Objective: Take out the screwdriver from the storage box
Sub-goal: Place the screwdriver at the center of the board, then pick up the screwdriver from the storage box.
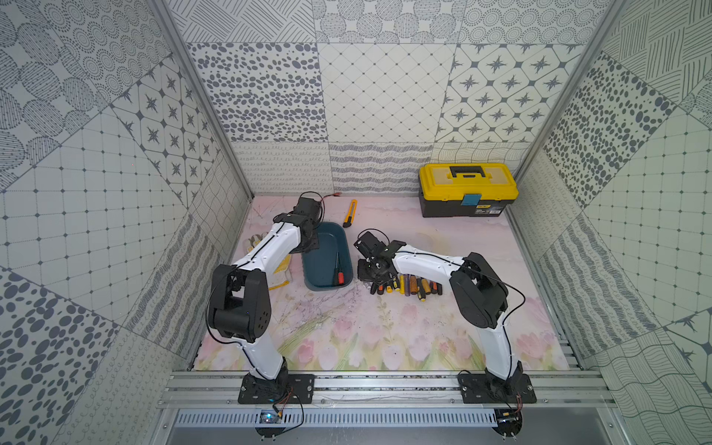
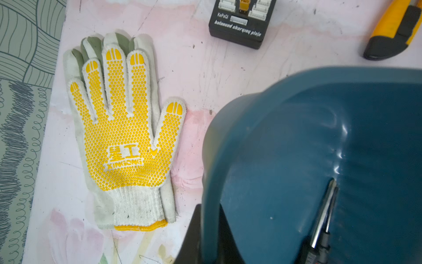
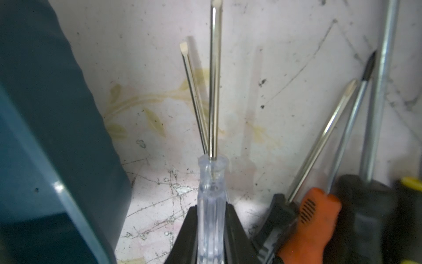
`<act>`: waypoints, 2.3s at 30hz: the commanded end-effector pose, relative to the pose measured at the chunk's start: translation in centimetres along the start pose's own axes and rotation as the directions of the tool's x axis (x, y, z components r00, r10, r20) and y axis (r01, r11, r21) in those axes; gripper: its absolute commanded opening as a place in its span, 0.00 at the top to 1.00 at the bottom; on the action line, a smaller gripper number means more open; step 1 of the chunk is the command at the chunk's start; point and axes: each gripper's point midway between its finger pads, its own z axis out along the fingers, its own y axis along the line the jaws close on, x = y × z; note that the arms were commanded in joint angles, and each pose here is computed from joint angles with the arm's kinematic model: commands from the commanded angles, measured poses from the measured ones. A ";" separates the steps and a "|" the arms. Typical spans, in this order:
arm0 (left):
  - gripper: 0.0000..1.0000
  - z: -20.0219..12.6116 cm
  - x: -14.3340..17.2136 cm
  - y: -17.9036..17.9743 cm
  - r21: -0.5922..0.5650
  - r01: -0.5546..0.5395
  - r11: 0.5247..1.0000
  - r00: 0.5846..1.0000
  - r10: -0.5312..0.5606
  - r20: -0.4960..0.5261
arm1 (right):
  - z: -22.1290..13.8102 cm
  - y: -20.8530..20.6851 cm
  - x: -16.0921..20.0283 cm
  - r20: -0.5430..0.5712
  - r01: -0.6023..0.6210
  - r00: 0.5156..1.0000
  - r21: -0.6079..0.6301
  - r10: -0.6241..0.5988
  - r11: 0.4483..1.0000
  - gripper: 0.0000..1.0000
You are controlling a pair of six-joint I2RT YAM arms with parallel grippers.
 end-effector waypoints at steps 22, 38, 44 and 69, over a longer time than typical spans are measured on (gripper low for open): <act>1.00 -0.7 -0.9 -0.2 0.024 0.032 0.999 0.999 -0.032 0.018 | 2.4 -3.9 3.9 -0.123 0.060 0.992 0.172 -0.039 0.983 0.67; 1.00 -0.7 -0.9 -0.2 0.023 0.033 0.999 0.999 -0.034 0.020 | 0.5 -1.9 1.4 -0.049 0.080 0.996 0.128 -0.075 0.989 0.62; 1.00 -0.7 -0.9 -0.2 0.025 0.032 0.999 0.999 -0.033 0.019 | -1.8 -0.1 -0.9 0.025 0.100 0.994 0.087 -0.102 0.991 0.54; 1.00 -0.8 -0.7 -2.0 0.127 0.019 0.992 1.000 -0.020 0.008 | -9.8 8.8 -5.0 0.229 0.290 0.944 -0.228 -0.238 0.929 0.54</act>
